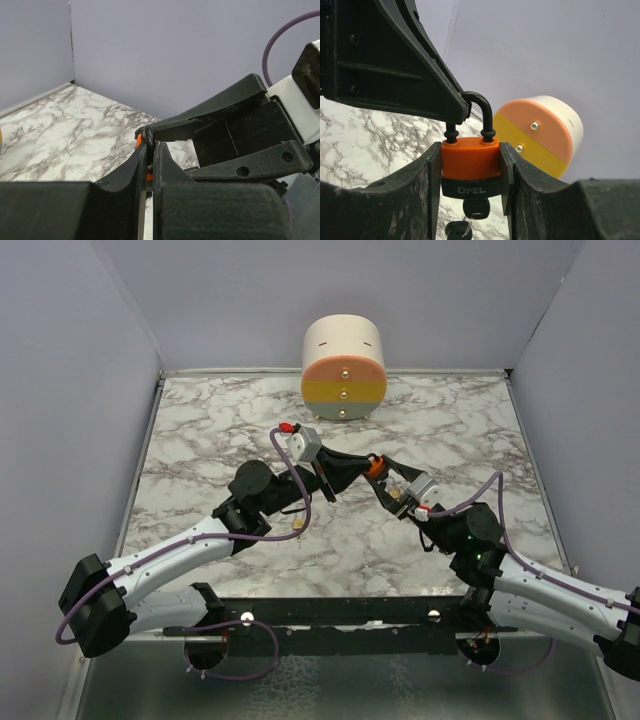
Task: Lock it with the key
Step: Lock the lock.
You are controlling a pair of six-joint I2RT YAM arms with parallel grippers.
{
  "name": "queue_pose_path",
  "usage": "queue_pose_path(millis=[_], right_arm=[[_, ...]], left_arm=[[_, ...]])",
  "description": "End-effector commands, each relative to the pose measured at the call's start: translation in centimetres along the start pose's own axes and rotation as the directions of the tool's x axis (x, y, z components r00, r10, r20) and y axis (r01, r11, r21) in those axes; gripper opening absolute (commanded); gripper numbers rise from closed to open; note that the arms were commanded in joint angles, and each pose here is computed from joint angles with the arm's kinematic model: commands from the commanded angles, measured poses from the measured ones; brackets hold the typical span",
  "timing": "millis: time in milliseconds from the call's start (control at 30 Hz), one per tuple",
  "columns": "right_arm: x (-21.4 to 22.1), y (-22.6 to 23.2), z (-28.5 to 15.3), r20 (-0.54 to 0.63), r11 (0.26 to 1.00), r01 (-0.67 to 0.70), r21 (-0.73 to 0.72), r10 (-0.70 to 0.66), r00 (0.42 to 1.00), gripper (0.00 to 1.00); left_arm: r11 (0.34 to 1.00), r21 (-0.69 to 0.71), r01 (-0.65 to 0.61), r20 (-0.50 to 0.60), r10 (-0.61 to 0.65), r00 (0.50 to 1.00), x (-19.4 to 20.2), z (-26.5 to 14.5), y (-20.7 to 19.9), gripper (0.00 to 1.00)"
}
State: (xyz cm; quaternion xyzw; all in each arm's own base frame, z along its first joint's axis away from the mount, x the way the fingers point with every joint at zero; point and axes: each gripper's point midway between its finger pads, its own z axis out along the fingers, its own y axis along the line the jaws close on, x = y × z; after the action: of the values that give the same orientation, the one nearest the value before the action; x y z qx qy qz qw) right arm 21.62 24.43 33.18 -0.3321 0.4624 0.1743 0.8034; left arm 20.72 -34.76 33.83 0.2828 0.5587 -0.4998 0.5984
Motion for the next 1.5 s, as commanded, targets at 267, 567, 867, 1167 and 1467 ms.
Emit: queue_pose_path(millis=[267, 567, 867, 1167, 1467], right_arm=[[-14.5, -4.9, 0.8, 0.421, 0.993, -0.050, 0.103, 0.002, 0.907, 0.02], [-15.9, -4.6, 2.1, 0.452, 0.996, -0.034, 0.085, -0.008, 0.892, 0.02], [-16.8, -4.2, 2.8, 0.466, 0.997, -0.022, 0.074, -0.015, 0.885, 0.02], [-17.9, -4.3, 2.7, 0.484, 0.997, -0.022, 0.077, -0.018, 0.875, 0.02], [-19.1, -3.8, 3.4, 0.511, 0.998, -0.019, 0.059, -0.014, 0.860, 0.02]], left_arm=[[0.990, -0.118, 0.074, -0.401, -0.116, 0.909, 14.2, -3.9, 2.5, 0.00], [0.989, -0.110, 0.097, -0.451, -0.136, 0.882, 16.3, -4.2, 2.5, 0.00], [0.986, -0.131, 0.099, -0.505, -0.152, 0.850, 19.0, -4.7, 3.1, 0.00], [0.985, -0.129, 0.117, -0.525, -0.168, 0.834, 20.3, -4.7, 3.2, 0.00], [0.982, -0.123, 0.140, -0.558, -0.185, 0.809, 21.9, -5.3, 2.8, 0.00]])
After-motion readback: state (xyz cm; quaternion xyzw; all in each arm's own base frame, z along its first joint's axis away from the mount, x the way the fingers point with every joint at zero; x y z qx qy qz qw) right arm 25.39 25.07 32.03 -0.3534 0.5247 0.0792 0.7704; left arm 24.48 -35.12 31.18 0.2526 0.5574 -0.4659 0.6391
